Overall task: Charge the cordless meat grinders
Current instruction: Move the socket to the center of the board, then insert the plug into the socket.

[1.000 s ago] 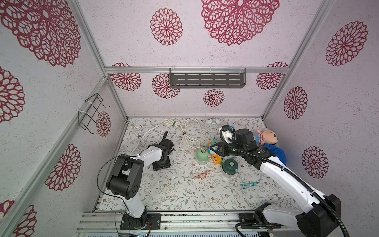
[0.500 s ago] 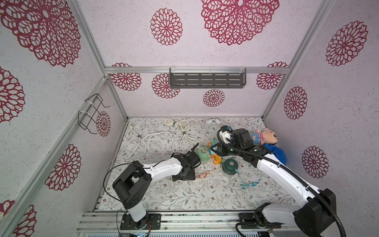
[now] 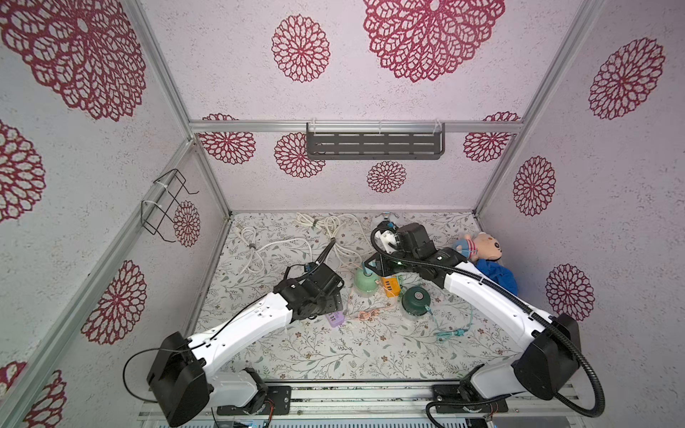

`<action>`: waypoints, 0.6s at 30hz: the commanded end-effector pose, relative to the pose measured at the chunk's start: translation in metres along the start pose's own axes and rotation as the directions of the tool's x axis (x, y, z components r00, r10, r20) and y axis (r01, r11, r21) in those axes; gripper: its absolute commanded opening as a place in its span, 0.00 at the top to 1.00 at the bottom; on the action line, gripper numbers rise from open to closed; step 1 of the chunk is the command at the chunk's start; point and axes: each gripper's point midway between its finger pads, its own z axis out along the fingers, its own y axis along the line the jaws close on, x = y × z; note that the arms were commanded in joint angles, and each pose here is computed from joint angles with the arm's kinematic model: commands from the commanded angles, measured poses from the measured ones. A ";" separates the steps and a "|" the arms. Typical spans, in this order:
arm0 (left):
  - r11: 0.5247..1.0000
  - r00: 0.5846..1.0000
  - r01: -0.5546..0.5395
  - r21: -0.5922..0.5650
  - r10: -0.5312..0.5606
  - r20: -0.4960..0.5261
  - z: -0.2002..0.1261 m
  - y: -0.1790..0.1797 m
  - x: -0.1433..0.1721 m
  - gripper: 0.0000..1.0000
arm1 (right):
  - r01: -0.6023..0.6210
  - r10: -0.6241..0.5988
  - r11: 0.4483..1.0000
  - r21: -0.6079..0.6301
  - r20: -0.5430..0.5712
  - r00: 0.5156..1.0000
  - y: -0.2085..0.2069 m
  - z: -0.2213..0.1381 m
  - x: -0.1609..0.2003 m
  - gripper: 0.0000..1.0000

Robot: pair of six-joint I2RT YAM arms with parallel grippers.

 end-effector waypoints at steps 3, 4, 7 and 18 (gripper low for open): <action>0.950 0.990 0.130 0.283 -0.143 0.023 -0.005 -0.026 -0.034 0.17 | -0.013 0.018 0.999 -0.052 0.084 0.996 0.025 -0.015 -0.034 1.00; 0.918 0.983 0.162 0.361 -0.181 0.019 -0.007 -0.034 -0.044 0.18 | -0.014 0.019 0.998 -0.059 0.095 0.995 0.028 -0.018 -0.038 1.00; 0.916 0.994 0.044 0.398 -0.082 0.078 -0.014 -0.054 -0.063 0.19 | -0.015 0.021 0.998 -0.057 0.106 0.994 0.032 -0.025 -0.046 1.00; 0.934 0.915 -0.356 -0.001 0.349 0.203 0.046 -0.027 -0.083 0.11 | -0.027 0.037 0.997 -0.078 0.124 0.992 0.042 -0.044 -0.054 1.00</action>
